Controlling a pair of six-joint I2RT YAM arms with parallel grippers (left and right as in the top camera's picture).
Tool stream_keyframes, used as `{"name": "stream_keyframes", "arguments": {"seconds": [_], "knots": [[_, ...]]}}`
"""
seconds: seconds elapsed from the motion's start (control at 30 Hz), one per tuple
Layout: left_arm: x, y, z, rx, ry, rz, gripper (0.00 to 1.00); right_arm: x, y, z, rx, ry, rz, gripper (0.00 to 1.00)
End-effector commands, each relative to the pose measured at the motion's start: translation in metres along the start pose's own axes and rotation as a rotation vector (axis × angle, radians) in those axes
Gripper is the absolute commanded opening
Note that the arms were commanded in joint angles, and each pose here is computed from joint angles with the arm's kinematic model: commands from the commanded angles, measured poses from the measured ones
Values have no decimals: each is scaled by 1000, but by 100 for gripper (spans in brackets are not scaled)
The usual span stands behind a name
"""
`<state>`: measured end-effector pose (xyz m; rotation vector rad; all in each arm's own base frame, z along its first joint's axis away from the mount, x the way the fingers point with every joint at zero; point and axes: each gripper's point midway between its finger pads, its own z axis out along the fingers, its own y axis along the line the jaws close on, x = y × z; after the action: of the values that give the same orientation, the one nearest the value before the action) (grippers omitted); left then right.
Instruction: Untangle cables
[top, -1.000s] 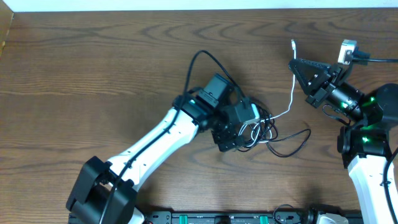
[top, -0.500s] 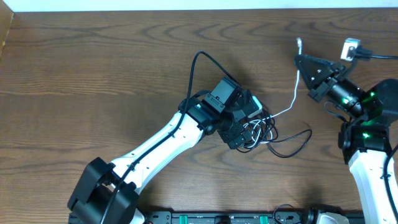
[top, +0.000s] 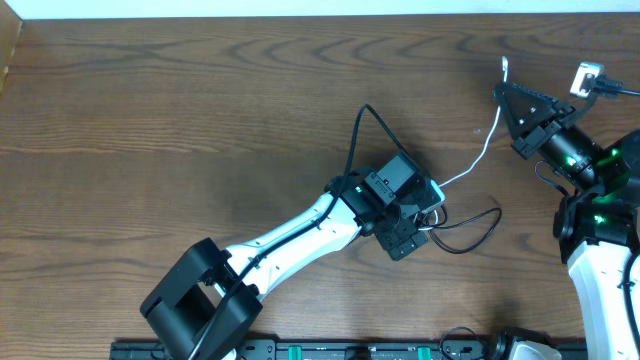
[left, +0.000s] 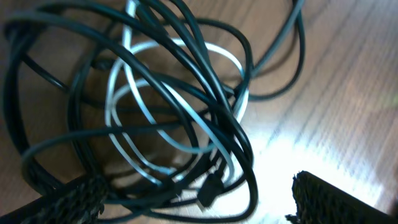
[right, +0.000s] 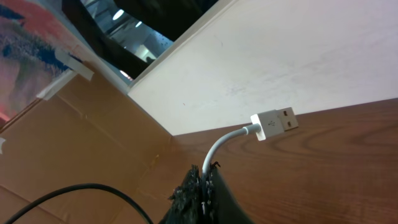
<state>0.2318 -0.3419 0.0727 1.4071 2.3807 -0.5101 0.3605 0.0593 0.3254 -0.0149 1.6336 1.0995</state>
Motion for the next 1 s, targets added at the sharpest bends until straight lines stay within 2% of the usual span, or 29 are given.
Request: {"name": "stream_keyframes", "arguments": {"seconds": [0.0, 0.4, 0.47, 0.5, 0.53, 0.83, 0.87, 0.9, 0.93, 0.97], "knots": [[5, 2, 5, -29, -4, -25, 95, -8, -3, -3, 16, -21, -4, 1], [16, 6, 28, -33, -50, -23, 95, -9, -3, -3, 18, -23, -4, 1], [12, 7, 29, -35, -67, -19, 81, -9, -3, -3, 18, -23, -4, 1], [10, 7, 29, -36, -74, -18, 71, -8, -3, -3, 18, -22, -4, 1], [9, 7, 31, -36, -78, -17, 68, -8, -3, -3, 18, -22, -4, 1], [25, 10, 53, -29, -18, -29, 68, -8, -3, -3, 18, -22, -4, 1], [25, 10, 53, -30, -17, -29, 62, -8, -3, -3, 18, -22, -4, 1], [26, 10, 54, -29, -15, -30, 50, -8, -3, -3, 17, -22, -4, 1], [25, 10, 54, -30, -17, -29, 43, -8, -3, -3, 17, -22, -4, 1], [24, 11, 54, -30, -21, -28, 23, -8, -3, -3, 18, -22, -4, 1]]}}
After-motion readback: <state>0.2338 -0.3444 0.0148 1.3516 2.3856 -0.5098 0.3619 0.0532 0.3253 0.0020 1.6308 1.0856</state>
